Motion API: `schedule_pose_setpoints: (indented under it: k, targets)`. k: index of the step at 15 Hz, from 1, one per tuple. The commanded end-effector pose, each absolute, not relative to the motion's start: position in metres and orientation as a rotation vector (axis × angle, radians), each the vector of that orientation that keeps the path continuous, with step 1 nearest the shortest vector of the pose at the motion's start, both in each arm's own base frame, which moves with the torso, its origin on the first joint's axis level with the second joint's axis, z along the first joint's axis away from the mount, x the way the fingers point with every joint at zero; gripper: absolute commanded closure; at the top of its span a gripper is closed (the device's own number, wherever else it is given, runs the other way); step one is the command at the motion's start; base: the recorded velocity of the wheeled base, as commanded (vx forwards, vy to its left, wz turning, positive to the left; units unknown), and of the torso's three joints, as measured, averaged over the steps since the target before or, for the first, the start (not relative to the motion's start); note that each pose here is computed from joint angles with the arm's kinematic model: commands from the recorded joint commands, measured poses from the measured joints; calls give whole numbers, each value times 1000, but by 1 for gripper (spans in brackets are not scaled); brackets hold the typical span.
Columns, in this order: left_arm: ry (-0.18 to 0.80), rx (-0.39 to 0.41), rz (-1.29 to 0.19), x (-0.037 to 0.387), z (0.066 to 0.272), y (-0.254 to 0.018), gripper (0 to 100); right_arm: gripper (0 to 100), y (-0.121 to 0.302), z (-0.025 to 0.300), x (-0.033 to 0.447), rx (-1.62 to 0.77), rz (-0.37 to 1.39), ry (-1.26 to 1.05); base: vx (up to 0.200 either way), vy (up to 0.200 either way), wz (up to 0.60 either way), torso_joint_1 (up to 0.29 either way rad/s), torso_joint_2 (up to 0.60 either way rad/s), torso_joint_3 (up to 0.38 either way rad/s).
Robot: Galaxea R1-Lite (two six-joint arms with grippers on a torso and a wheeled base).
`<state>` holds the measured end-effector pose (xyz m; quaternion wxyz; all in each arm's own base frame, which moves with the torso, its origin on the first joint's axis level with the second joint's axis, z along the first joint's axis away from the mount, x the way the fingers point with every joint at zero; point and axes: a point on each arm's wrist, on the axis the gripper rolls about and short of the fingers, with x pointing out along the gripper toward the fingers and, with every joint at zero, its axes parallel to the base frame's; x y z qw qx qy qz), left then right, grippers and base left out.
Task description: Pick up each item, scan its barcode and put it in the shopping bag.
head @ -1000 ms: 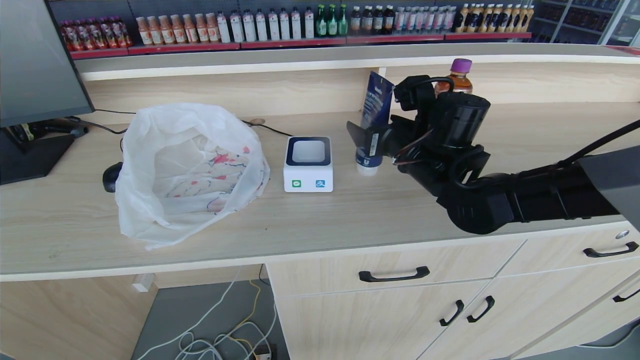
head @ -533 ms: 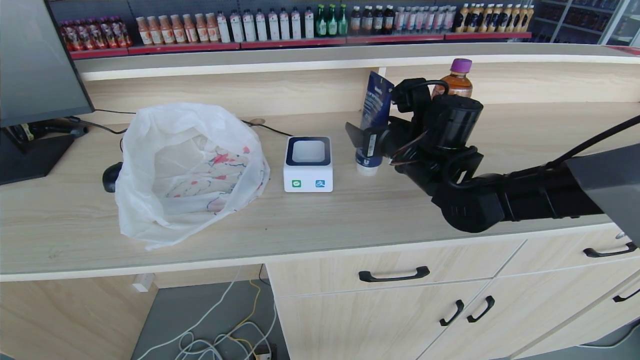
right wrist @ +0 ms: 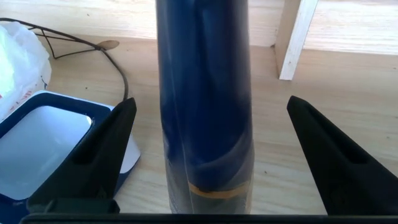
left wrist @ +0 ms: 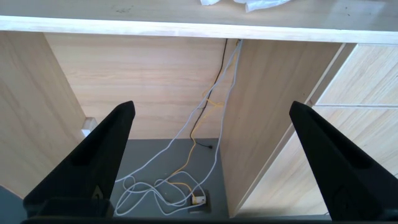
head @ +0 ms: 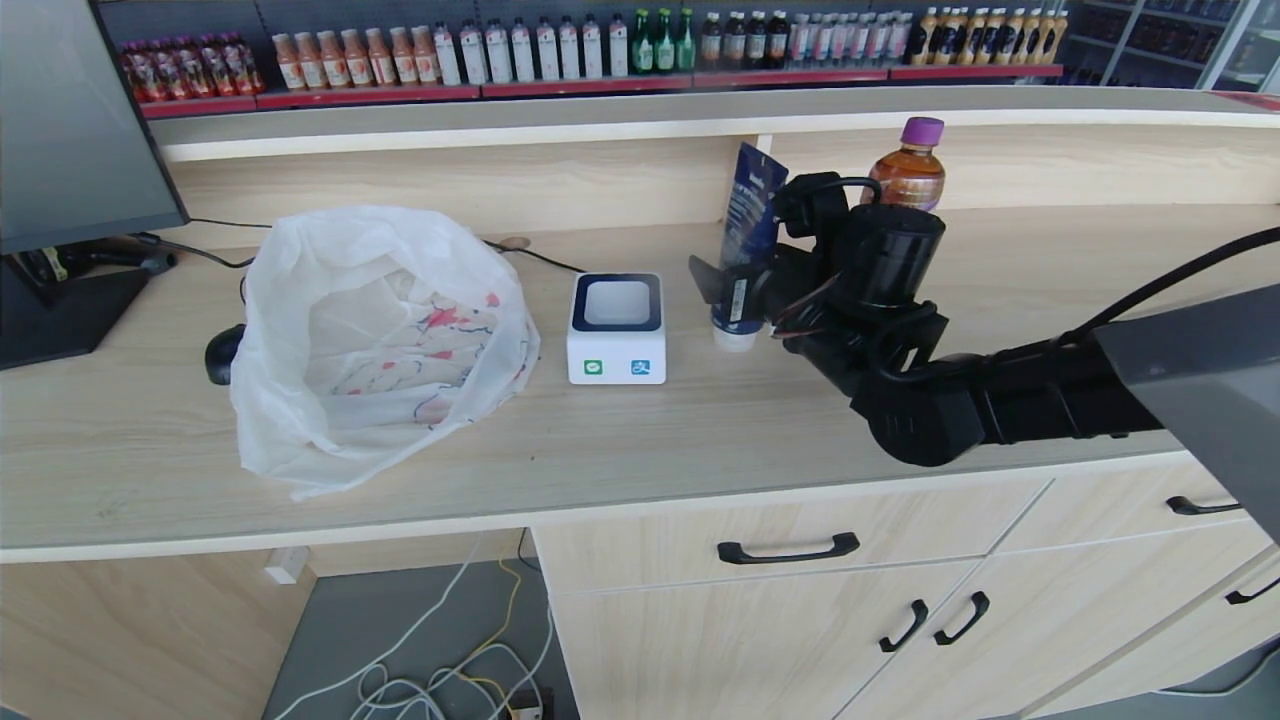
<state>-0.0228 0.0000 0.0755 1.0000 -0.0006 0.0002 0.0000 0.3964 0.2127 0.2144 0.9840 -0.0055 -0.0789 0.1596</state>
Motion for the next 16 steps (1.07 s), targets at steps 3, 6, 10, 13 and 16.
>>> schedule_pose_setpoints:
  k: [3,6,10,13,16]
  targets:
    - [0,-2,0,-23,75,0,0,0,218,206,406,-13,320,-156,0,0,0,0,0,0]
    - [0,-2,0,-23,75,0,0,0,215,212,408,-8,313,-172,0,0,0,0,0,0]
    - [0,-2,0,-23,75,0,0,0,215,216,408,-4,311,-183,0,0,0,0,0,0]
    - [0,-2,0,-23,75,0,0,0,214,215,409,-7,309,-179,0,0,0,0,0,0]
    - [0,-2,0,-23,75,0,0,100,214,214,409,-5,310,-179,0,0,0,0,0,0]
